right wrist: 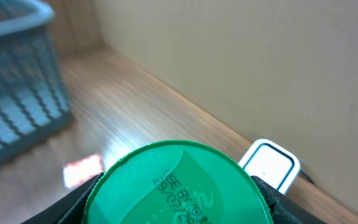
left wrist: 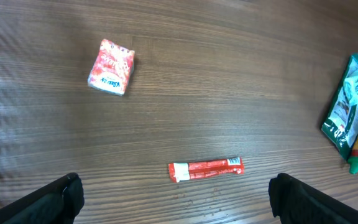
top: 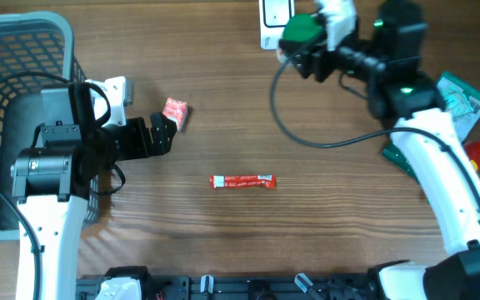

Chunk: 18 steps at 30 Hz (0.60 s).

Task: Scan the item barcode
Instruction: 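Hold the jar label in front of the white scanner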

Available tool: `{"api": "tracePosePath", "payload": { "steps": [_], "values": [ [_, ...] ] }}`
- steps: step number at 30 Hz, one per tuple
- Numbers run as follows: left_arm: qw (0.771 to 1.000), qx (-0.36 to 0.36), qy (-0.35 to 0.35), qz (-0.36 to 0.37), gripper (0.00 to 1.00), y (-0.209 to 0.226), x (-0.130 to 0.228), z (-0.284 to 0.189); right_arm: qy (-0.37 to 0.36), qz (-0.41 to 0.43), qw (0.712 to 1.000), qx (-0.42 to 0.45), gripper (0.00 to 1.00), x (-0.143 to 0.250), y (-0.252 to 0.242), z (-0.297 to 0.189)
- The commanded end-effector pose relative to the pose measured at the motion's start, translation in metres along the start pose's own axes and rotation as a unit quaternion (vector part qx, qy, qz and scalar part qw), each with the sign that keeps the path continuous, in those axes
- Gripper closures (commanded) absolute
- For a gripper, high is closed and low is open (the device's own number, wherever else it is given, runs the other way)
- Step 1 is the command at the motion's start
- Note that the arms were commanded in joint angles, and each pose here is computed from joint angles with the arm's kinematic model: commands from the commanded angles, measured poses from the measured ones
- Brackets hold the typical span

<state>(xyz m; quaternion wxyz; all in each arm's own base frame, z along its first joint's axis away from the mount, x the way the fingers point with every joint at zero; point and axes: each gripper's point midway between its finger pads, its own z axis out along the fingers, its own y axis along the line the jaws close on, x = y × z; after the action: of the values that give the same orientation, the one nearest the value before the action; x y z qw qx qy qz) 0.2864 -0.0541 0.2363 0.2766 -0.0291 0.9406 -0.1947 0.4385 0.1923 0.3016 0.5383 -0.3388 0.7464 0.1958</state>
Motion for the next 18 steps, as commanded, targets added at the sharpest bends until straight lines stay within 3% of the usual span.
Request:
{"api": "tracePosePath", "payload": {
  "steps": [1, 8, 13, 18],
  "values": [
    [1.000, 0.009, -0.004, 0.013, 0.00, -0.004, -0.002, -0.002, 0.085, -0.058, 0.989, 0.101, 0.96, 0.025, -0.032, 0.031],
    [1.000, 0.009, -0.004, 0.013, 0.00, -0.004, -0.002, -0.002, 0.251, -0.121, 0.944, 0.178, 0.96, 0.057, -0.079, 0.074],
    [1.000, 0.009, -0.004, 0.013, 0.00, -0.004, -0.002, -0.002, 0.357, -0.292, 0.852, 0.249, 0.96, 0.080, -0.104, 0.100],
    [1.000, 0.008, -0.004, 0.013, 0.00, -0.004, -0.002, -0.002, 0.359, -0.413, 0.795, 0.263, 0.96, 0.081, -0.100, 0.143]
  ]
}}
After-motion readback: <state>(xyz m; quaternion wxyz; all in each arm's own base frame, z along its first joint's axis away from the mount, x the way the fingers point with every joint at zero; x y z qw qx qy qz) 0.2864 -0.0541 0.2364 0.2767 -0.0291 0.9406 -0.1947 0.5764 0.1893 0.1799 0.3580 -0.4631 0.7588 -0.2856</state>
